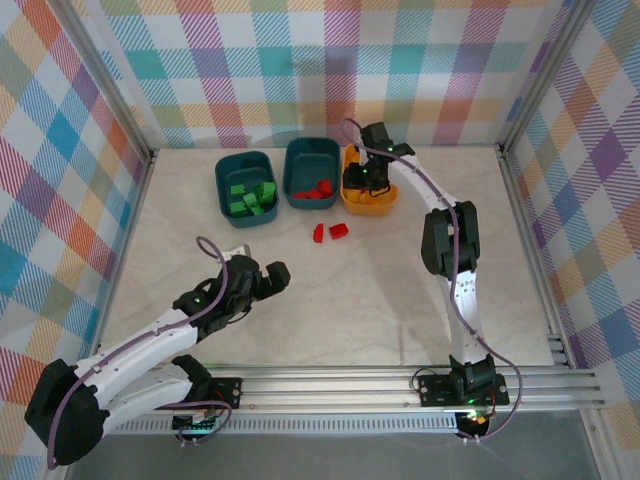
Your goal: Sort the legos into containers by color
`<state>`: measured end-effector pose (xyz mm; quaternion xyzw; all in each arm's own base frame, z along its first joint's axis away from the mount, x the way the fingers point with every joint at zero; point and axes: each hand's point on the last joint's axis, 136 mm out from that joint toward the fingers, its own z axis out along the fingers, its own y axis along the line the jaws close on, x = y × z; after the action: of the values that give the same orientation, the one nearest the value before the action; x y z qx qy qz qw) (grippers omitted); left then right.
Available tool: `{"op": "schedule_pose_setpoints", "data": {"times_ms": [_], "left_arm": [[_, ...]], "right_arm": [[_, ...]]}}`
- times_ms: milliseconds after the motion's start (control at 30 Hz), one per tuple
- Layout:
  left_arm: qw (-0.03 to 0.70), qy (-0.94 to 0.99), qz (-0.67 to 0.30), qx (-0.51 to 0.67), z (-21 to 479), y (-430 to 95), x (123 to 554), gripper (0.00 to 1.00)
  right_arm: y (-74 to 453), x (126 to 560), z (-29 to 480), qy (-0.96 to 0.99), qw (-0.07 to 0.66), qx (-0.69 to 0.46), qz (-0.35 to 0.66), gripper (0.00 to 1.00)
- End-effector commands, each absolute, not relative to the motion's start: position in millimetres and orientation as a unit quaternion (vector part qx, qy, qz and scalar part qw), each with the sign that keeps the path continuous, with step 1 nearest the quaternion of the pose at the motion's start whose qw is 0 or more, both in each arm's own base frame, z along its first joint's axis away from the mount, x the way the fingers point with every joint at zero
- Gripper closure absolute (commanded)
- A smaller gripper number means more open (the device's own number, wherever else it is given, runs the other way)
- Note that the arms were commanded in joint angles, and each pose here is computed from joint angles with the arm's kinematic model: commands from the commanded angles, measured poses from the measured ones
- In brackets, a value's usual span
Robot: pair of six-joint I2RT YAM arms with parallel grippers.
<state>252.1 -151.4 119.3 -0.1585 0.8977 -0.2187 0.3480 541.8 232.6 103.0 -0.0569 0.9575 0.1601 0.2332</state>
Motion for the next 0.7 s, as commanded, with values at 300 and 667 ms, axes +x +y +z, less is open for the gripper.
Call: {"op": "schedule_pose_setpoints", "data": {"times_ms": [300,667], "left_arm": [[0.341,0.908,-0.185,-0.161,116.6,-136.2,251.2,0.00],[0.325,0.931,-0.144,-0.086,118.8,-169.8,298.6,0.04]], "right_arm": [[180.9,547.1,98.6,0.972,0.218,-0.037,0.083,0.51],[210.2,510.7,174.4,0.945,0.308,-0.068,0.089,0.50]]}}
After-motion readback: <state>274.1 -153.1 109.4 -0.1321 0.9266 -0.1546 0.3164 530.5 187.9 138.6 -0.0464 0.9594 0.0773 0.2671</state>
